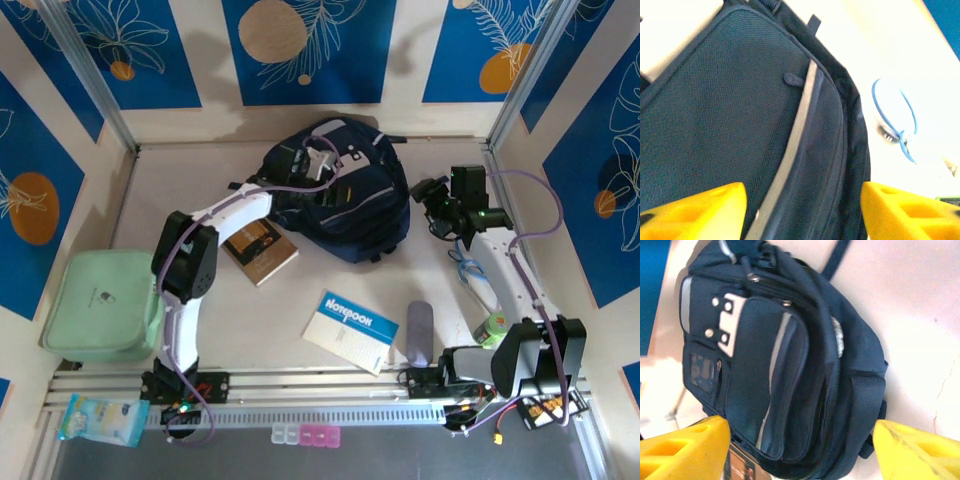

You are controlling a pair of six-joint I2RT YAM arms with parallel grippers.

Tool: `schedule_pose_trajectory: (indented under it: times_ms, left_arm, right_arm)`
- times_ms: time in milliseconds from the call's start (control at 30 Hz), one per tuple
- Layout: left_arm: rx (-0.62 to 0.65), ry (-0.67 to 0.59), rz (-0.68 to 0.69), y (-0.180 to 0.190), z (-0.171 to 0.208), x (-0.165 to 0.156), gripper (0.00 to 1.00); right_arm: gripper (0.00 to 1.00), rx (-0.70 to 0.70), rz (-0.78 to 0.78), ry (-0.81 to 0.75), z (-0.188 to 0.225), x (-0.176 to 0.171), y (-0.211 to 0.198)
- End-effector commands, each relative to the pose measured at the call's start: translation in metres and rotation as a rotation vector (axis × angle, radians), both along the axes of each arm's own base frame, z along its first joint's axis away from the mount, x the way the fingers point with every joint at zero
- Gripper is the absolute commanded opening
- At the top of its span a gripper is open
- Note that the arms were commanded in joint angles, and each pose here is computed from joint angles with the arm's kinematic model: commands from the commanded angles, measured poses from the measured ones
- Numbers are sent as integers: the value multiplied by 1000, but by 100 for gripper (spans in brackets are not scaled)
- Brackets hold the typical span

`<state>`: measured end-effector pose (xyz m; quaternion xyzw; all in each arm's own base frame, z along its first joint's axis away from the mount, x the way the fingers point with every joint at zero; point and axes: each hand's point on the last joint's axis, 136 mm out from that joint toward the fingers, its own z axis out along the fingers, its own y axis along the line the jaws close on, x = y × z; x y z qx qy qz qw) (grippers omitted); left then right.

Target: Pack books, pencil case, and school supplies into a backpack

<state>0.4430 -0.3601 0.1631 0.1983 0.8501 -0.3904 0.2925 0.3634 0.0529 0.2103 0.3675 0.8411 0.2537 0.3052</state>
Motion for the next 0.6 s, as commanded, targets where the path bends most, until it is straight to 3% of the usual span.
schedule_pose_trajectory:
  times_ms: [0,100,333,400,567]
  left_arm:
    - [-5,-73,84,26,41,-11,73]
    - [66,-27,224,64,25,-25,84]
    - [231,114,538,168,-18,-67,94]
    - [217,144,612,195,-14,-73,100]
    - [226,159,738,246,-2,-70,100]
  right_arm:
    - [78,-148,194,-109,32,5,19]
    - [79,-183,357,-159,42,15,58]
    - [78,-159,687,-174,17,23,171]
    - [77,-148,764,-152,4,21,207]
    - [71,-118,943,-125,-37,15,293]
